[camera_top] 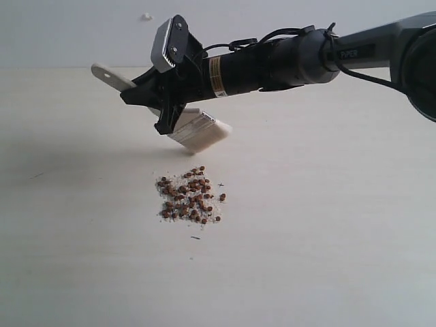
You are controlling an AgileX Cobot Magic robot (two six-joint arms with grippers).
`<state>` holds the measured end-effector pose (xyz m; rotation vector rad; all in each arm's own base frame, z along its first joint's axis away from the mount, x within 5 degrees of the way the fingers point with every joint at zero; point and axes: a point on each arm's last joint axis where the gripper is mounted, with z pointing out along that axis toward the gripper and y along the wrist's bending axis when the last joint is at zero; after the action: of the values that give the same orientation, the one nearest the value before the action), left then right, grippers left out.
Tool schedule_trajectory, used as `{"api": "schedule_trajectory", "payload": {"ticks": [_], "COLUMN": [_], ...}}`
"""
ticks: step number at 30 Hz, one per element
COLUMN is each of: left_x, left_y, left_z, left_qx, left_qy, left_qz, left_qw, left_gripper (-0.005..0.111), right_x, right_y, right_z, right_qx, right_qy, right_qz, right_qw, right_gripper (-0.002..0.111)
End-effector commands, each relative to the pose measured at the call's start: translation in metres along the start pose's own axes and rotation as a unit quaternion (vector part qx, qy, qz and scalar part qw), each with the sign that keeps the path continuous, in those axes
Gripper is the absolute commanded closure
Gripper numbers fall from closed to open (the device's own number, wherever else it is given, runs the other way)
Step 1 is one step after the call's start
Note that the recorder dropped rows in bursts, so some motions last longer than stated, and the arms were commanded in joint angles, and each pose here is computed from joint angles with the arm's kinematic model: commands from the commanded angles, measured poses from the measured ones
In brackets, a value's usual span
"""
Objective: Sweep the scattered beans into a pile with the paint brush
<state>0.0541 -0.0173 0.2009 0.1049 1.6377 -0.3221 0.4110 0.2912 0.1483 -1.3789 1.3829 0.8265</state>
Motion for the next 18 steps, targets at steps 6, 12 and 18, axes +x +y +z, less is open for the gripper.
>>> {"api": "schedule_trajectory", "payload": {"ticks": [6,12,18], "left_x": [0.001,0.001,0.001], "left_y": [0.0,0.0,0.0], "left_z": [0.0,0.0,0.0], "left_qx": [0.003,0.003,0.003], "left_qy": [-0.001,-0.001,-0.001], "left_qz": [0.001,0.001,0.001], "left_qw": [1.0,1.0,1.0], "left_gripper": [0.107,0.107,0.107], "right_x": [0.002,0.002,-0.01], "right_y": [0.0,0.005,0.002], "right_z": [-0.003,-0.003,-0.007], "right_qx": [-0.009,-0.036,-0.021], "right_qy": [0.033,0.035,0.035], "right_qz": [0.034,0.074,0.101], "right_qw": [0.999,0.996,0.994], "right_gripper": [0.108,0.108,0.108]}}
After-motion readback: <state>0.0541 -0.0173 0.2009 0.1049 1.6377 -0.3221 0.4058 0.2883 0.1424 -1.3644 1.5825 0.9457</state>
